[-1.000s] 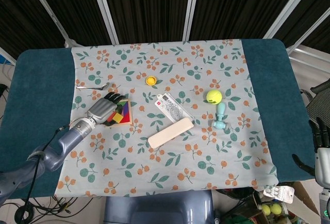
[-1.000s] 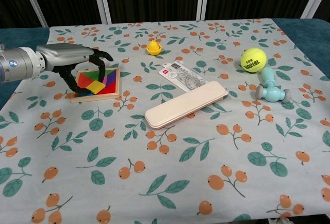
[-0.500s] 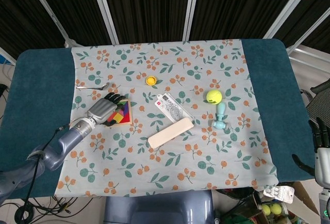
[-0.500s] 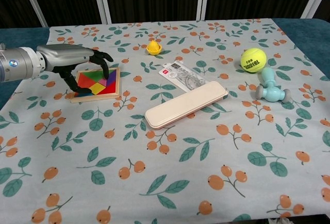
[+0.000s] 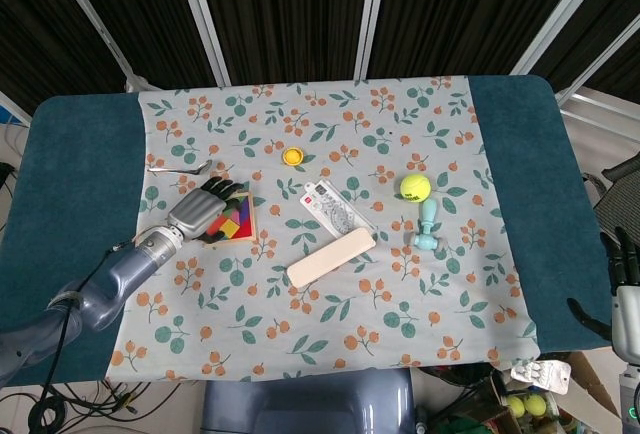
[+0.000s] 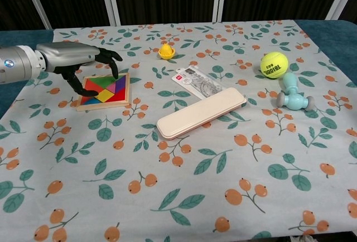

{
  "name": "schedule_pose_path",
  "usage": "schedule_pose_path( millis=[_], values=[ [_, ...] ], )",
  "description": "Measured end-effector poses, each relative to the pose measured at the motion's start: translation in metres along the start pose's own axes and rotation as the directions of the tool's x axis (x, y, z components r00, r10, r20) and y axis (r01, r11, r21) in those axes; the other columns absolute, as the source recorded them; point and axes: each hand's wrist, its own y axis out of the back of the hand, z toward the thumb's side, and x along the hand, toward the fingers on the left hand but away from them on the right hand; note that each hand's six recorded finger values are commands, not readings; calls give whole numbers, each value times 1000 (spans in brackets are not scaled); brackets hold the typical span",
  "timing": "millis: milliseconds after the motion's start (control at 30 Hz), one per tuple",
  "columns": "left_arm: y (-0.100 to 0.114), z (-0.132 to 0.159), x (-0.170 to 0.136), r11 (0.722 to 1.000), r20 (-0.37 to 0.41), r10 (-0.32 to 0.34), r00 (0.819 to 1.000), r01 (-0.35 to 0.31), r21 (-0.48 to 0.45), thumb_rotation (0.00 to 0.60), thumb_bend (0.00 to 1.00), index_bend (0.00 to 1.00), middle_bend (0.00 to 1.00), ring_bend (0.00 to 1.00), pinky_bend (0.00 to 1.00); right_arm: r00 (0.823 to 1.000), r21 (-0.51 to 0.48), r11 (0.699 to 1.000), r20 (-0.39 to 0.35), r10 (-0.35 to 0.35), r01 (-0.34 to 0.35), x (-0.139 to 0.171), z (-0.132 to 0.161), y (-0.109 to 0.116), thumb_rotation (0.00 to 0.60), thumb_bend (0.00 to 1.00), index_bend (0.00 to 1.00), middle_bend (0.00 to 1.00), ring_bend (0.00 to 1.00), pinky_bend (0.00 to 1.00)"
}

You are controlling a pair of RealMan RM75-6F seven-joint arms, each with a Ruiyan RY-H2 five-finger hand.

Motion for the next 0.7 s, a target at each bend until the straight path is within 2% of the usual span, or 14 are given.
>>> schedule_pose_path(
  millis=[133, 200, 367, 467, 567, 667, 700],
  values=[
    [22, -3, -7, 997, 8, 79, 997, -79, 13, 600, 309, 90, 28, 0, 0, 1000, 1, 1000, -1, -1, 1, -1, 0, 0, 600, 81, 0, 0, 84, 235],
    [34, -5, -15, 992, 11, 122, 992, -122, 10, 600, 308, 45, 26, 0, 0, 1000, -1, 1000, -2, -1, 1, -1, 1, 0, 600, 81, 0, 0, 84, 235],
    [48, -12, -43, 988, -14, 157, 988, -157, -14, 600, 255, 9, 4, 0, 0, 1000, -4, 1000, -7, -4, 4, 0, 2, 0, 600, 82, 0, 0, 83, 235],
    [53, -15, -73, 983, -46, 182, 982, -183, -13, 600, 246, 8, 0, 0, 0, 1000, -4, 1000, -12, -7, 7, 0, 3, 1, 600, 81, 0, 0, 83, 235],
    [54, -17, -111, 973, -102, 226, 969, -231, -31, 600, 239, 7, 0, 0, 0, 1000, -2, 1000, -19, -10, 10, 0, 4, 2, 600, 81, 0, 0, 83, 235],
    [55, -23, -154, 953, -182, 289, 940, -300, -33, 600, 232, 7, 0, 0, 0, 999, -7, 1000, -31, -16, 16, 1, 7, 2, 600, 82, 0, 0, 83, 235],
    [55, -27, -171, 944, -219, 315, 923, -329, -27, 600, 227, 7, 0, 0, 0, 999, -9, 1000, -36, -17, 17, 1, 8, 3, 600, 81, 0, 0, 83, 235]
  ],
)
